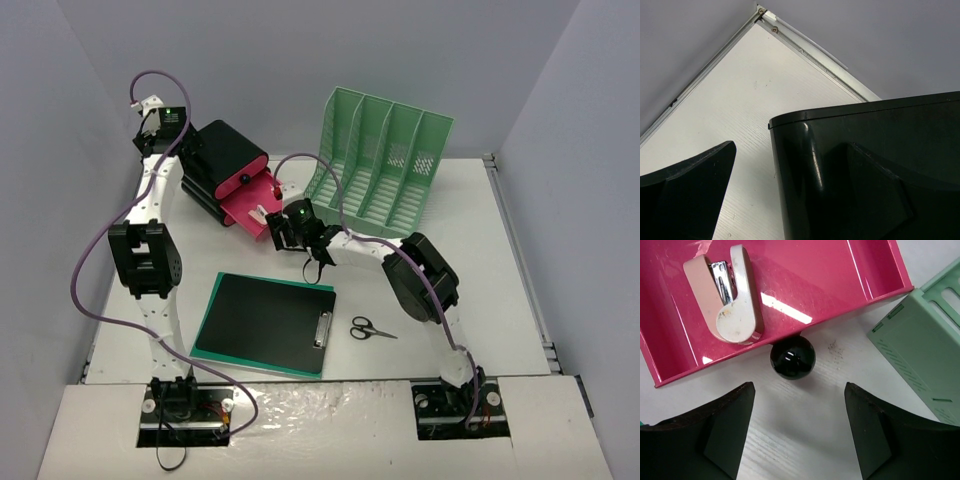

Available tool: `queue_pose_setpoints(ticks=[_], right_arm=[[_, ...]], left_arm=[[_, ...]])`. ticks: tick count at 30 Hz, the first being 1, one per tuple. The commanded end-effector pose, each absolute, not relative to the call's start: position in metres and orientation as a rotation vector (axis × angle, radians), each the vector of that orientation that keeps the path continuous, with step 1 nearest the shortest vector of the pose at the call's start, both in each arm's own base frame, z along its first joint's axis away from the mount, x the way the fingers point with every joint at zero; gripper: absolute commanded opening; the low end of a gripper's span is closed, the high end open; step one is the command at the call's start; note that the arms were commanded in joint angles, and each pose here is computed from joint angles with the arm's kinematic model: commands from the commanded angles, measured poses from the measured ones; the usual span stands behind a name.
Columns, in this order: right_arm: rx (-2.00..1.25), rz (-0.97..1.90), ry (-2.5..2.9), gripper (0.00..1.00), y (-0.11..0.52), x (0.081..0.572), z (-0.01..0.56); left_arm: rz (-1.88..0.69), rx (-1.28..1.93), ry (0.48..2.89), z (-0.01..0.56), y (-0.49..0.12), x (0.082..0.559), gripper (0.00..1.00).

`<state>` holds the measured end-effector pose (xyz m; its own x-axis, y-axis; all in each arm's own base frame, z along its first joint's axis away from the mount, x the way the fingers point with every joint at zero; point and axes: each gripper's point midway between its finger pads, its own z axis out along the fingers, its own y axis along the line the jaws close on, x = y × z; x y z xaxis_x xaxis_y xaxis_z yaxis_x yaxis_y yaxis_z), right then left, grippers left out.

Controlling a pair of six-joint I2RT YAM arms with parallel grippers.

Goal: Organize the desk

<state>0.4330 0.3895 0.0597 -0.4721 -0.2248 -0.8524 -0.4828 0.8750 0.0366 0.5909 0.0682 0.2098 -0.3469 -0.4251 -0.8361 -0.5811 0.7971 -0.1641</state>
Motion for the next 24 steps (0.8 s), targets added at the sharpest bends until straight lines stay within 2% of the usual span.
queue_pose_setpoints(ticks=[1, 9, 24], right_arm=[[-0.436, 0.391, 1.909, 0.69, 0.411, 0.466, 0.097], [-0.442, 0.443, 1.873, 0.69, 0.44, 0.493, 0.095], [-0.418, 0.494, 1.751, 0.74, 0.472, 0.536, 0.148]], left_arm=[[0.311, -0.712, 2.202, 0.17, 0.078, 0.556, 0.9], [0.306, -0.709, 2.202, 0.171, 0.077, 0.559, 0.9], [0.335, -0.691, 2.236, 0.154, 0.073, 0.556, 0.9]])
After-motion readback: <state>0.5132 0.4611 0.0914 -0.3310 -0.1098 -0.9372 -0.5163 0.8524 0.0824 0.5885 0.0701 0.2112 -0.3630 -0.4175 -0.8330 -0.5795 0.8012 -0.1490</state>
